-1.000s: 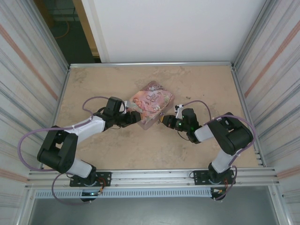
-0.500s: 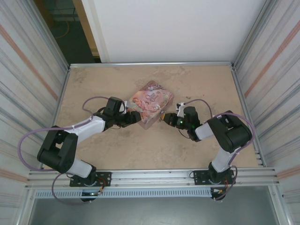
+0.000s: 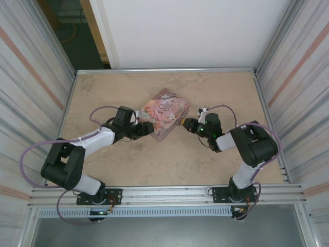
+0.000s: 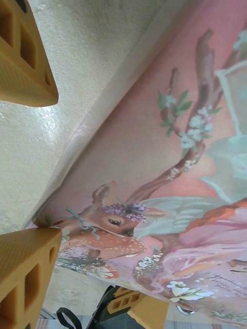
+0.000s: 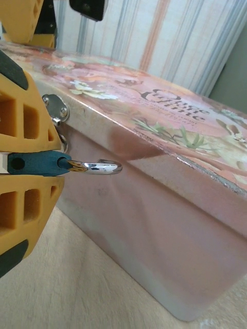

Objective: Unlock a padlock with a key

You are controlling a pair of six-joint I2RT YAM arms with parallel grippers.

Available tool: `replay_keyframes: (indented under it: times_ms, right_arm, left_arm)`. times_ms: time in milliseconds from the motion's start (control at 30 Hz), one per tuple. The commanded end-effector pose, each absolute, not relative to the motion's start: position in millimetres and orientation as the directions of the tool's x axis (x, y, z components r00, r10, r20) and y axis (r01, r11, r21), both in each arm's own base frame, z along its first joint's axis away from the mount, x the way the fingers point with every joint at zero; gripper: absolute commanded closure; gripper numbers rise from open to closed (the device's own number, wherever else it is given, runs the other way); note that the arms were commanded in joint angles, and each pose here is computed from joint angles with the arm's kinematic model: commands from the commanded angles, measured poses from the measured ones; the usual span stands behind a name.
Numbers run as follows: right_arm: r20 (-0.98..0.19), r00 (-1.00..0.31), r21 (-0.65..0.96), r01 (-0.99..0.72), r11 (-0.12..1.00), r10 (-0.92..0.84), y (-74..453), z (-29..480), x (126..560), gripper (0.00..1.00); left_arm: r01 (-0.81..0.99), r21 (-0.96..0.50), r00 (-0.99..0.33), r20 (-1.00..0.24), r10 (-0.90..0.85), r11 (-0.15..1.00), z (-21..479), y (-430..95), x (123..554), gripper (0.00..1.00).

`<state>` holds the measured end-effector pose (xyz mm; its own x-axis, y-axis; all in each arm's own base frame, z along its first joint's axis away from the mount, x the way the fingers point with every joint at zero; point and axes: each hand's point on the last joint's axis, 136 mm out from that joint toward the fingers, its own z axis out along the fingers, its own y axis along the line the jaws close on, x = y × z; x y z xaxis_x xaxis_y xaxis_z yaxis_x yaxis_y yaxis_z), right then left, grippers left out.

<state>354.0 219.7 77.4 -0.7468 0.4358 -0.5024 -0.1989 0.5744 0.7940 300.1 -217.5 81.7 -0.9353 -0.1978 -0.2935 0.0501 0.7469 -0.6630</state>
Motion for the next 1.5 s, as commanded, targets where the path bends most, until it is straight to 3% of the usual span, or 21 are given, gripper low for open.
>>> replay_keyframes:
  times_ms: [0,733,1067,1467]
  right_arm:
    - [-0.57,-0.705,0.751,-0.239,0.615,0.422,211,93,357,1.0]
    - [-0.657,-0.719,0.578,-0.29,0.763,0.225,187,126,307,1.0]
    - [-0.675,-0.724,0.509,-0.323,0.798,0.138,193,130,291,1.0]
    - [-0.693,-0.717,0.46,-0.356,0.814,0.079,201,139,284,1.0]
  left_arm:
    - [-0.056,-0.596,-0.949,-0.218,-0.228,0.801,54,-191,288,0.37]
    - [-0.001,-0.63,-0.92,-0.304,-0.248,0.776,89,-176,336,0.36]
    - [0.066,-0.63,-0.874,-0.411,-0.26,0.774,127,-171,333,0.33]
    - [0.129,-0.519,-0.758,-0.601,-0.254,0.845,165,-137,306,0.29]
